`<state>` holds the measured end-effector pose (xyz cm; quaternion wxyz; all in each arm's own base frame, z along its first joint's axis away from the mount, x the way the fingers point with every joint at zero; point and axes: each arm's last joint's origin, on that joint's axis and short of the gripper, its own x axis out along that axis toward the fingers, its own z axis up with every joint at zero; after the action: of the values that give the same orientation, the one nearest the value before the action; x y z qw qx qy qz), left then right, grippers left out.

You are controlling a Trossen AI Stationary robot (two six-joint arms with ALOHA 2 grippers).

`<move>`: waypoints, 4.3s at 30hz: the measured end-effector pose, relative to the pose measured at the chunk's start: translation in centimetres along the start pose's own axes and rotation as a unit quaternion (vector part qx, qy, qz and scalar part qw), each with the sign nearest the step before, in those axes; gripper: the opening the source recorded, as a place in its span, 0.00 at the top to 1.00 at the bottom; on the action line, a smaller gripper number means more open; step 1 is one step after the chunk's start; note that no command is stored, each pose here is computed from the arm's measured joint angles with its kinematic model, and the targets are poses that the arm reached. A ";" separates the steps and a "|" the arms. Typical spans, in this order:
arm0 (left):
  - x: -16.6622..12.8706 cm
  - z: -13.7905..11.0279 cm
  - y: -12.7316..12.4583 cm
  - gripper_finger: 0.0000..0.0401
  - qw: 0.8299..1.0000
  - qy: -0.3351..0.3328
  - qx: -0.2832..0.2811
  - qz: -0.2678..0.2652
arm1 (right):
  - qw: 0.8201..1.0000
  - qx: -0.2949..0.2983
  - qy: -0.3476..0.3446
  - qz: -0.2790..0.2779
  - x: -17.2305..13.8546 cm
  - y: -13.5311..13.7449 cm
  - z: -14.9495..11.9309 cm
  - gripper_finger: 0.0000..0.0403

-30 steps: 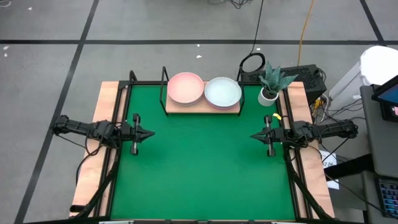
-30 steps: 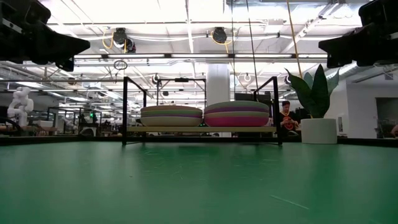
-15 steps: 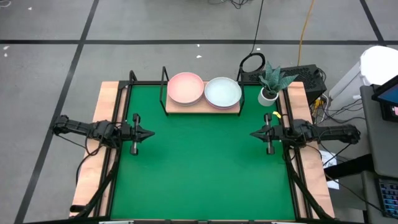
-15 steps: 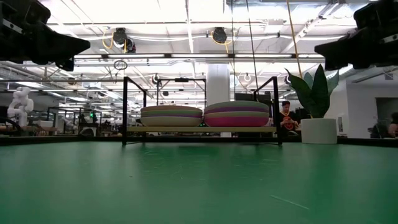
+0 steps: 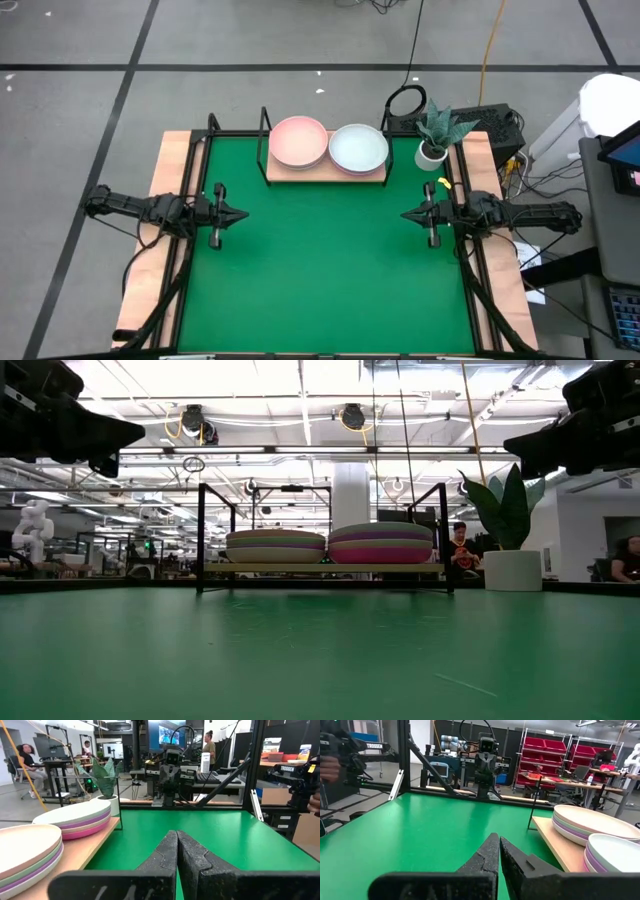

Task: Place and stack plates onto a shelf
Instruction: Return to Home Position

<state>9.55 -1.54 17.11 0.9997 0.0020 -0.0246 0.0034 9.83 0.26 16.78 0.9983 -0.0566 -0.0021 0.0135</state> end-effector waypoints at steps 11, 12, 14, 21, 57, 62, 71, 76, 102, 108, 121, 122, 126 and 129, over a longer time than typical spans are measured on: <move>-0.1 0.2 0.2 0.99 0.999 0.011 0.037 0.038 | 1.000 -0.001 -0.002 0.000 0.0 0.0 0.0 1.00; -0.2 0.3 0.3 0.99 0.998 0.018 0.039 0.038 | 1.000 -0.001 -0.002 0.000 0.0 0.0 0.0 1.00; -0.2 0.4 0.3 0.99 0.998 0.024 0.046 0.039 | 1.000 -0.001 -0.002 0.000 0.0 0.0 0.0 1.00; -0.1 0.4 0.2 0.99 0.998 0.005 0.050 0.029 | 1.000 -0.001 -0.003 -0.001 0.0 0.0 0.1 1.00; 0.1 -0.2 2.2 0.99 0.997 0.012 0.034 0.062 | 1.000 -0.001 -0.002 0.000 0.0 0.0 0.0 1.00; 0.1 -0.2 2.2 0.99 0.997 0.011 0.034 0.062 | 1.000 -0.001 -0.002 0.000 0.0 0.0 0.0 1.00; 0.2 0.0 2.2 0.99 0.997 -0.003 0.035 0.063 | 1.000 -0.001 -0.002 0.000 0.0 0.0 0.0 1.00; 0.2 0.1 2.2 0.99 0.997 -0.005 0.035 0.063 | 1.000 -0.002 -0.002 0.000 0.0 0.0 0.0 1.00; 0.2 0.1 2.2 0.99 0.997 -0.007 0.035 0.063 | 1.000 -0.001 -0.002 0.000 0.0 0.0 0.0 1.00; 0.2 0.1 2.2 0.99 0.997 -0.007 0.035 0.063 | 1.000 -0.002 -0.002 0.000 0.0 0.0 0.0 1.00; 0.2 0.1 2.2 0.99 0.997 -0.007 0.035 0.063 | 1.000 -0.001 -0.002 0.000 0.0 0.0 0.0 1.00; 0.2 0.1 2.2 0.99 0.997 -0.007 0.035 0.063 | 1.000 -0.001 -0.002 0.000 0.0 0.0 0.0 1.00; 0.2 0.1 2.2 0.99 0.997 -0.007 0.035 0.064 | 1.000 -0.002 -0.002 0.000 0.0 0.0 0.0 1.00; 0.2 0.1 2.2 0.99 0.997 -0.007 0.035 0.064 | 1.000 -0.001 -0.002 0.000 0.0 0.0 0.0 1.00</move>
<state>9.69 0.63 17.25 0.9966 0.0357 -0.0315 0.0679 9.83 0.26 16.81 0.9982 -0.0580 -0.0037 0.0135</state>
